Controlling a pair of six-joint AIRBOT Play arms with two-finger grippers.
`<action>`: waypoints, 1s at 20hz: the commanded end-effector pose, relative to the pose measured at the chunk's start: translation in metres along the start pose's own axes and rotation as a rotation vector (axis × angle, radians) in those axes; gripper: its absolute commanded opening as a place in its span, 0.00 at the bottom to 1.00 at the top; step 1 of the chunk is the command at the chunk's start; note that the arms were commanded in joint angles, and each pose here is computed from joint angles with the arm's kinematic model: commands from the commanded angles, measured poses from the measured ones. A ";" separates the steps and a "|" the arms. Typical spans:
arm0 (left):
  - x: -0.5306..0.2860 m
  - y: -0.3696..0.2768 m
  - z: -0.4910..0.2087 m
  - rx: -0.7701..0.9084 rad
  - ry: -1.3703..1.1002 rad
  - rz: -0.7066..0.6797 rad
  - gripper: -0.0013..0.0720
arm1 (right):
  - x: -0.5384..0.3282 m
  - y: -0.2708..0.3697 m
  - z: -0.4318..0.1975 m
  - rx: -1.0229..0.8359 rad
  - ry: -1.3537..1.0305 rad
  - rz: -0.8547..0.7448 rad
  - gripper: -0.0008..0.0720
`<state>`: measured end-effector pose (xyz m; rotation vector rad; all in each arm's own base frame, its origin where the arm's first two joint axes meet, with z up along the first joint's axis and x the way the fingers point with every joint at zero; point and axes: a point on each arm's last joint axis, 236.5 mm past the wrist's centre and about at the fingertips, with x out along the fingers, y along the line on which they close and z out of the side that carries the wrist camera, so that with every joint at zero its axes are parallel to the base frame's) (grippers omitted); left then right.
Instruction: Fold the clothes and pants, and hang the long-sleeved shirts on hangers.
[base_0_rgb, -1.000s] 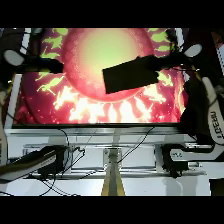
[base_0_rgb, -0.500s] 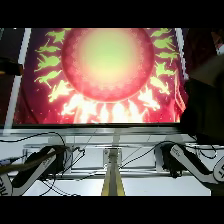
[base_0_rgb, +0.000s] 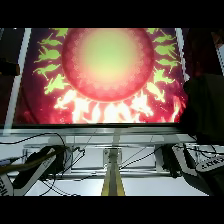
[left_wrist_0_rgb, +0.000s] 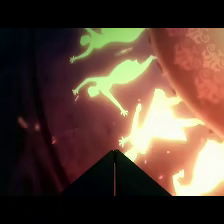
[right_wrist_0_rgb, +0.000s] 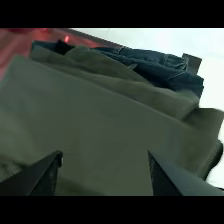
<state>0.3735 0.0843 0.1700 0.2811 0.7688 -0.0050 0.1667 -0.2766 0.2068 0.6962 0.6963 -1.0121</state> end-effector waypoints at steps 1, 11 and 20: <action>0.000 0.001 0.000 0.000 -0.001 0.002 0.03 | 0.002 0.050 -0.006 -0.121 0.013 0.168 0.79; 0.000 0.001 0.000 0.000 -0.001 0.002 0.03 | -0.044 0.289 -0.179 -1.082 0.062 0.707 0.03; 0.000 0.001 0.000 0.000 -0.001 0.002 0.03 | -0.062 0.314 -0.212 -1.189 0.032 0.773 0.03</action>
